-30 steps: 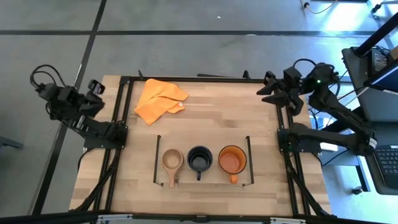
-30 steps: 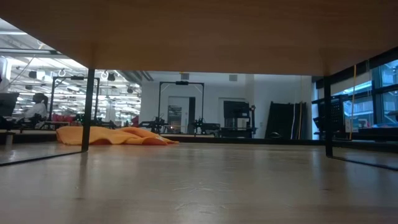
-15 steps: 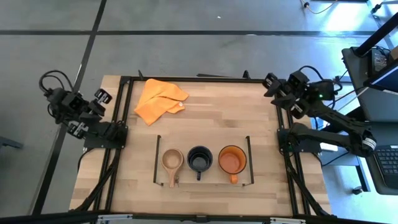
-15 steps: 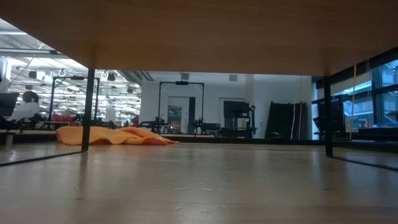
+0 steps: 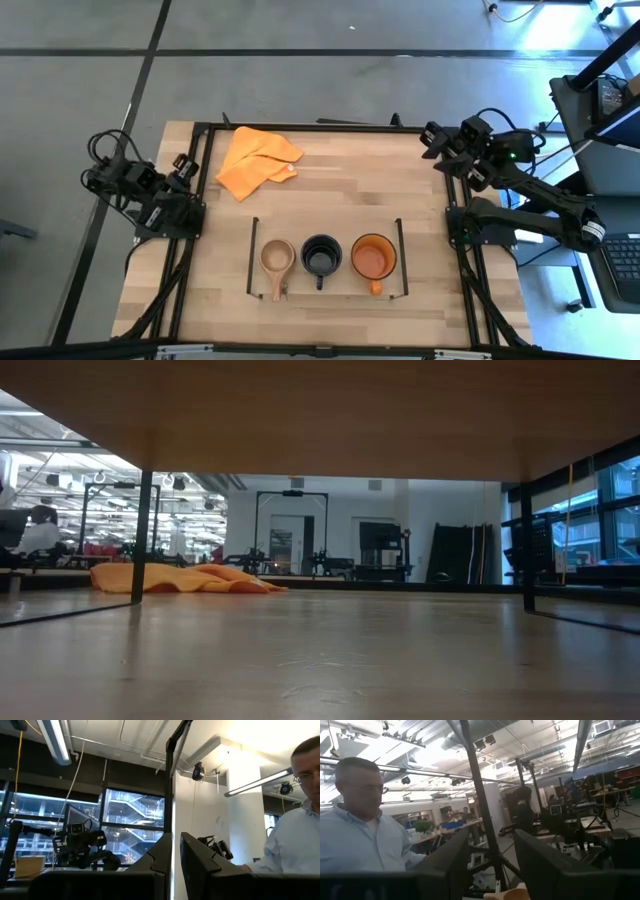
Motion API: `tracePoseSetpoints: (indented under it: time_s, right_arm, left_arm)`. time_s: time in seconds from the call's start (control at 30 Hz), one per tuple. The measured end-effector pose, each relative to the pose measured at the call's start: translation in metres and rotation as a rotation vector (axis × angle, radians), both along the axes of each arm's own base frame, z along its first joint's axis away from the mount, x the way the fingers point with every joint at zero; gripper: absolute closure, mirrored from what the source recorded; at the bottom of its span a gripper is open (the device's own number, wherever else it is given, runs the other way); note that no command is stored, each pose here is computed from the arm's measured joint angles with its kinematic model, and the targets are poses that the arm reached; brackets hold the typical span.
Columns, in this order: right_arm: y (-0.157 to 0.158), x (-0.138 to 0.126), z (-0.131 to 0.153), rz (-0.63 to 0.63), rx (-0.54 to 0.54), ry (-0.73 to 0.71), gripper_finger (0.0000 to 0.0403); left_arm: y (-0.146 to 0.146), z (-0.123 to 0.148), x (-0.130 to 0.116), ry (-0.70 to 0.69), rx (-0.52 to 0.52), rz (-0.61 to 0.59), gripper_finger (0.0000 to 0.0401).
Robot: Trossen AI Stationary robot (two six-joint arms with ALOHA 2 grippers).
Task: Stack small to large cups/mugs on shelf
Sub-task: Return to Home Position
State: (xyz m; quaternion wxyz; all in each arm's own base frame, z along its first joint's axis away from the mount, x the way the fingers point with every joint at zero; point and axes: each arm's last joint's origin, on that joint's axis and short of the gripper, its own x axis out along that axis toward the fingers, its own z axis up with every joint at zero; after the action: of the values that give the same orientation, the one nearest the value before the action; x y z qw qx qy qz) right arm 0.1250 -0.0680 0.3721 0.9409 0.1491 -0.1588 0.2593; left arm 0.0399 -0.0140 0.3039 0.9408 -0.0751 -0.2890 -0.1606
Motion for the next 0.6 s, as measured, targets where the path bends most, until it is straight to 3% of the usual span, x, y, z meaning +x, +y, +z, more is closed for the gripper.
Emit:
tracePoseSetpoints:
  time_s: [0.13, 0.6]
  right_arm:
    - [0.0, 0.0, 0.0, 0.012, -0.01, 0.008, 0.0242]
    - [0.0, 0.001, -0.002, -0.012, -0.078, -0.012, 0.0242]
  left_arm:
    - [-0.001, -0.005, 0.003, 0.001, -0.004, -0.002, 0.0369]
    - [-0.009, -0.06, 0.025, -0.104, -0.063, -0.007, 0.0369]
